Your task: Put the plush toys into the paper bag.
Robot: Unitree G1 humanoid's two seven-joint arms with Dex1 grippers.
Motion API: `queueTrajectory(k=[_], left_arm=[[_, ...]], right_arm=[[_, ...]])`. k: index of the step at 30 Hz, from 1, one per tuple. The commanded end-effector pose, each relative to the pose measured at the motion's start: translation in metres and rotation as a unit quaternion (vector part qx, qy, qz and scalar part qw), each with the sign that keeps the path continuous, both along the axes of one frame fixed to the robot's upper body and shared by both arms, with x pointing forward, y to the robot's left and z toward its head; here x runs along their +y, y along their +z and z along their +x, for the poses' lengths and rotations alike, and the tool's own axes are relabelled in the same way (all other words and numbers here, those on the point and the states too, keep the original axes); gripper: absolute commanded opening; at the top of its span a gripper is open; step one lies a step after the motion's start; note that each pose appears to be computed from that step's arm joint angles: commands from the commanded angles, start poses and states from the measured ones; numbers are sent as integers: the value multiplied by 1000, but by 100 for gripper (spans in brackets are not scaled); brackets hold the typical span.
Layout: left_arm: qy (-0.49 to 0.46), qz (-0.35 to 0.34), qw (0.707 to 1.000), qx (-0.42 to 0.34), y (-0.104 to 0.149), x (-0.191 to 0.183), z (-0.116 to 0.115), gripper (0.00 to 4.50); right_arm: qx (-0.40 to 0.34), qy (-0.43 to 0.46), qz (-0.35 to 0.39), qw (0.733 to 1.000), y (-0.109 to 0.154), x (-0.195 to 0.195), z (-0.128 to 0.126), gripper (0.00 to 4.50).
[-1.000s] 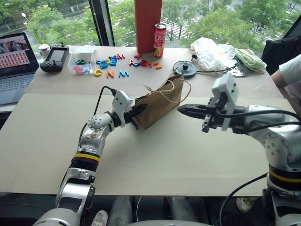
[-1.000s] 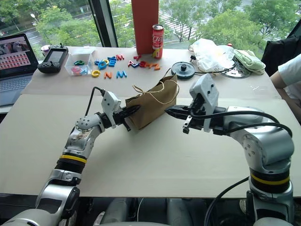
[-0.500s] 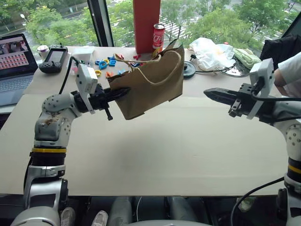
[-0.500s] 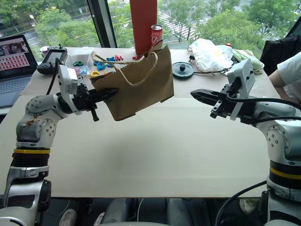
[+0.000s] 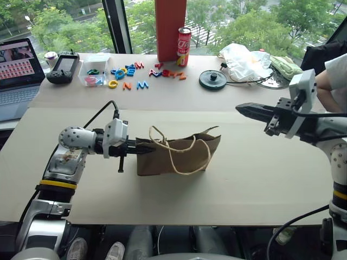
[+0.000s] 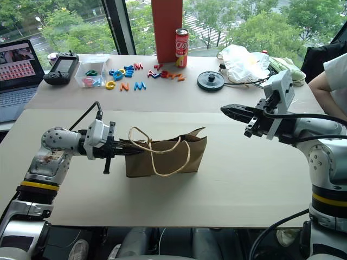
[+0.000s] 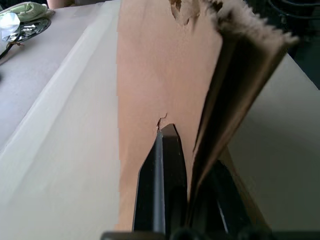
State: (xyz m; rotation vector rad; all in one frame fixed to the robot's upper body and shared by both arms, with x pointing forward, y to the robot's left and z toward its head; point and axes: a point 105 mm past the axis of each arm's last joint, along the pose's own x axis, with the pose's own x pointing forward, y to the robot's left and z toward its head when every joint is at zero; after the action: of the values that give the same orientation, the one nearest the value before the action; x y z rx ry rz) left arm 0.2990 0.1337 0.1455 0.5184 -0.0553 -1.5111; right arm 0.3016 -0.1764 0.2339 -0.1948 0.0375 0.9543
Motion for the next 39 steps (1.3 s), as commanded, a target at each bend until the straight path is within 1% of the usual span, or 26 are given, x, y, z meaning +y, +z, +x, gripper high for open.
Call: queueTrajectory(k=[1,3,6,9,10,11,12,13,17,21,24,27,30,35,39], left_arm=[[-19,19,1000,-17,-3,2,1,1],[-18,17,1000,-8,-5,4,1,1],[-5,18,1000,19,-11,6,4,1],[11,22,999,26,-12,9,9,1],[16,22,999,28,-11,10,10,57],[23,26,999,30,-10,12,11,71],[26,32,999,35,-9,15,11,111],[27,34,998,44,-5,17,8,138],[34,26,997,71,18,25,-2,270],[51,15,995,88,41,33,-12,270],[57,10,994,98,62,38,-23,270],[69,2,993,92,80,42,-28,270],[79,-19,991,104,102,48,-32,270],[85,-40,987,134,114,53,-38,270],[93,-52,984,140,119,54,-38,270]], right_arm=[[-11,23,-23,999,3,4,-11,0],[-3,22,-31,999,-1,3,-12,0],[30,13,-73,997,-20,-3,-14,0],[38,12,-80,996,-24,-3,-14,0],[41,11,-84,996,-26,-4,-14,0],[44,11,-88,995,-28,-4,-13,0],[45,11,-92,995,-29,-4,-14,0],[46,11,-94,994,-29,-4,-13,0],[47,7,-104,993,-30,-6,-13,0],[49,5,-124,991,-32,-9,-13,0],[49,14,-133,990,-29,-8,-16,0],[49,27,-143,988,-26,-8,-20,0],[41,53,-152,986,-21,-4,-26,0],[8,113,-127,985,0,8,-42,0],[-6,117,-117,986,7,9,-42,0]])
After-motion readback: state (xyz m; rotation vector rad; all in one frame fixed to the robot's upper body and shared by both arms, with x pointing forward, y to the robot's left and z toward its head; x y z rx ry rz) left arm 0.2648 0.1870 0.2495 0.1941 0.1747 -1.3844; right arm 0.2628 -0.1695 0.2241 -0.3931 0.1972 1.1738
